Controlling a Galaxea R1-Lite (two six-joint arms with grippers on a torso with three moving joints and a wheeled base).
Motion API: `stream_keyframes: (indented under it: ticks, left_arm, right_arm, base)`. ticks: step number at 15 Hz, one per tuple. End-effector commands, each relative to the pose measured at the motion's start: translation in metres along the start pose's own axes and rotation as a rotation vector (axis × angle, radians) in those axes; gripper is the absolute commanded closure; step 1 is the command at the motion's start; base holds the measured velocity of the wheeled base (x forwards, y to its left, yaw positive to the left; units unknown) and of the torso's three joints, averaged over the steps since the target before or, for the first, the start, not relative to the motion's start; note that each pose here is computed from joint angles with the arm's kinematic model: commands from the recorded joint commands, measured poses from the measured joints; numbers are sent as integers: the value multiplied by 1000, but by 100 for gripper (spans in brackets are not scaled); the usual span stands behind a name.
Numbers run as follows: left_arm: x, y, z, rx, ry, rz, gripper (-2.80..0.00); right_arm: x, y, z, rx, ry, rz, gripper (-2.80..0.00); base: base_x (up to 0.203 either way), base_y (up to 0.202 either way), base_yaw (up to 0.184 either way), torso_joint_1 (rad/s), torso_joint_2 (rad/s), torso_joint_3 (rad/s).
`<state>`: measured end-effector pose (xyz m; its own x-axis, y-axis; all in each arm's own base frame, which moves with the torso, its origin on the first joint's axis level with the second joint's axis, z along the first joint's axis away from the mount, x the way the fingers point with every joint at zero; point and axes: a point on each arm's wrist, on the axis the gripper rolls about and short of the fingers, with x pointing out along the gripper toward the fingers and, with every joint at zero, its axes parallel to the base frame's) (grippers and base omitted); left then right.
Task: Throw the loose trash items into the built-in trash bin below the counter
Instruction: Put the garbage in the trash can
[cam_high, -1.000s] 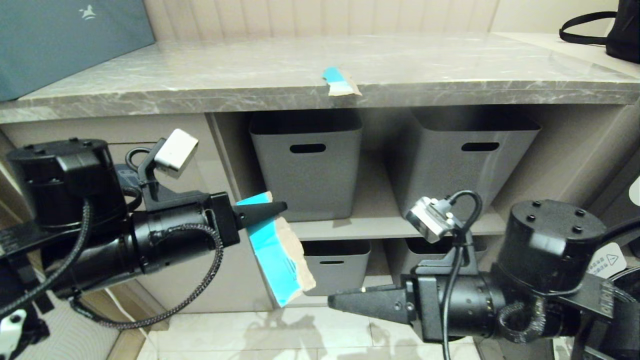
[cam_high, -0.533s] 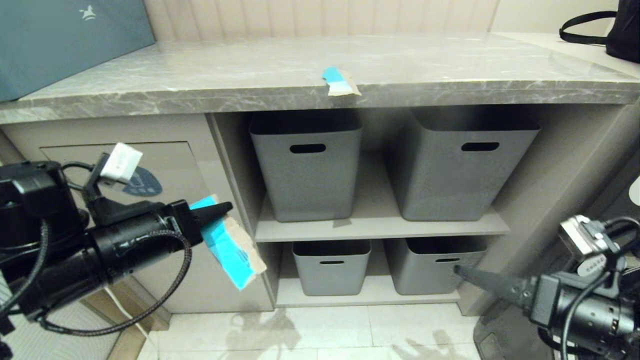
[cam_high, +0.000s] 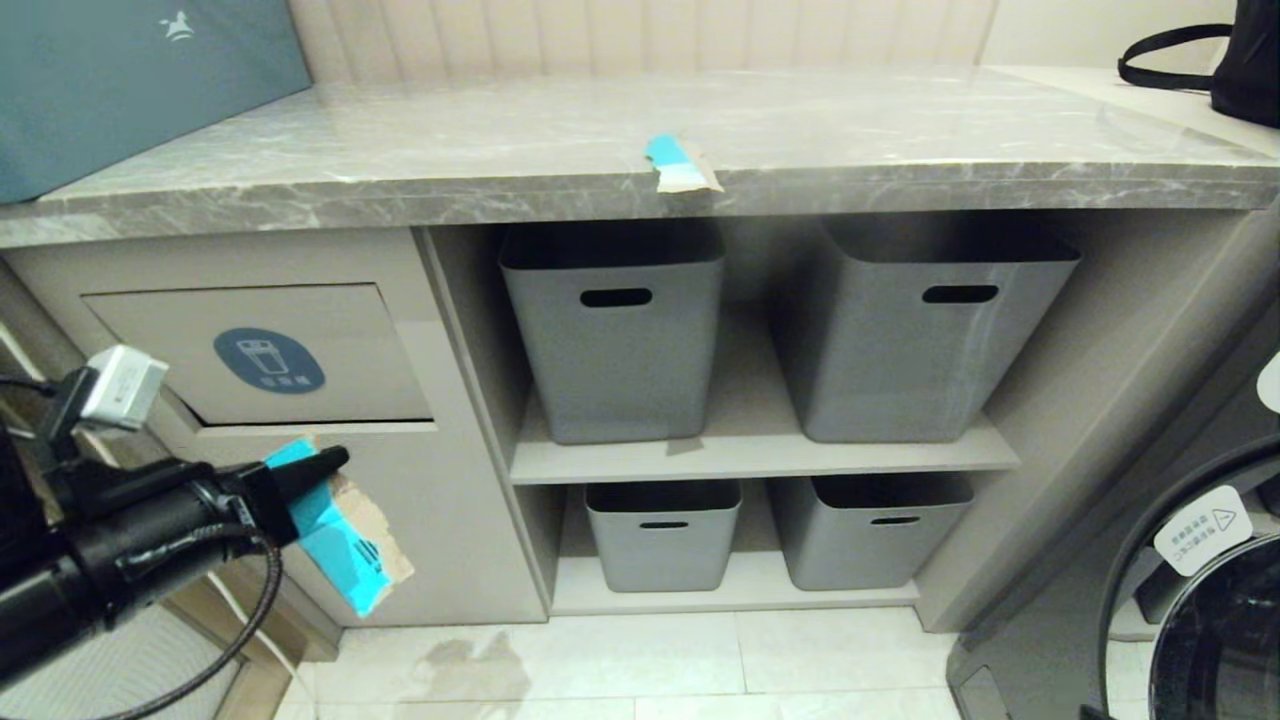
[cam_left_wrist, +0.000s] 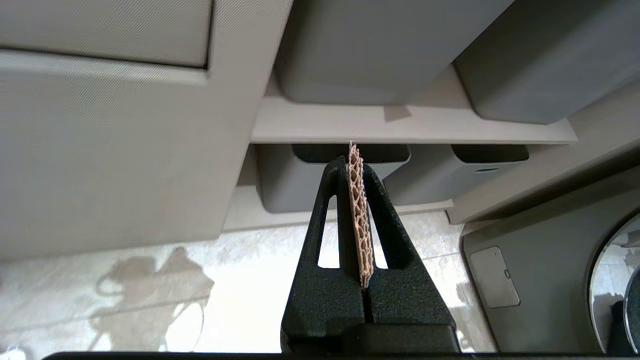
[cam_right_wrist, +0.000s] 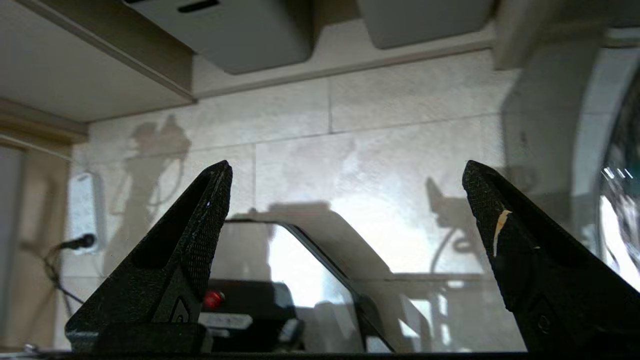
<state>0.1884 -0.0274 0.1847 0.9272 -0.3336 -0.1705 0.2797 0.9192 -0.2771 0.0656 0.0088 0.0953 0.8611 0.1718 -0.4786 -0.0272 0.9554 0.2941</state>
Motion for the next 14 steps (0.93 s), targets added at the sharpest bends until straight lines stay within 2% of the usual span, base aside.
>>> stream_keyframes:
  ticks: [1, 4, 6, 7, 9, 11, 12, 14]
  left_arm:
    - [-10, -1, -1, 2, -20, 0, 0]
    - [-14, 4, 3, 5, -45, 33, 0]
    - [-14, 4, 6, 5, -59, 47, 0]
    - [-12, 3, 11, 8, -74, 40, 0]
    - [-13, 1, 18, 10, -98, 16, 0]
    - [-19, 1, 17, 5, -101, 5, 0]
    - [-22, 4, 11, -7, -88, 23, 0]
    - [-30, 10, 5, -34, -89, 65, 0]
  right_arm:
    - [-24, -3, -16, -14, -63, -2, -280]
    - [-43, -8, -34, -55, -48, -45, -280]
    - [-53, -9, -38, -114, -149, -22, -280]
    - [-56, -9, -40, -183, -194, -17, -280]
    - [-54, -11, -44, -394, -178, -41, -280]
    - [-48, -11, -42, -400, -97, -77, -280]
    - [-46, -11, -41, -374, -67, -122, -280]
    - [-45, -12, -40, -305, -68, -245, -280]
  base:
    - [0, 0, 0, 0, 0, 0]
    - [0, 0, 0, 0, 0, 0]
    - [0, 0, 0, 0, 0, 0]
    - [0, 0, 0, 0, 0, 0]
    - [0, 0, 0, 0, 0, 0]
    - [0, 0, 0, 0, 0, 0]
    - [0, 0, 0, 0, 0, 0]
    - [0, 0, 0, 0, 0, 0]
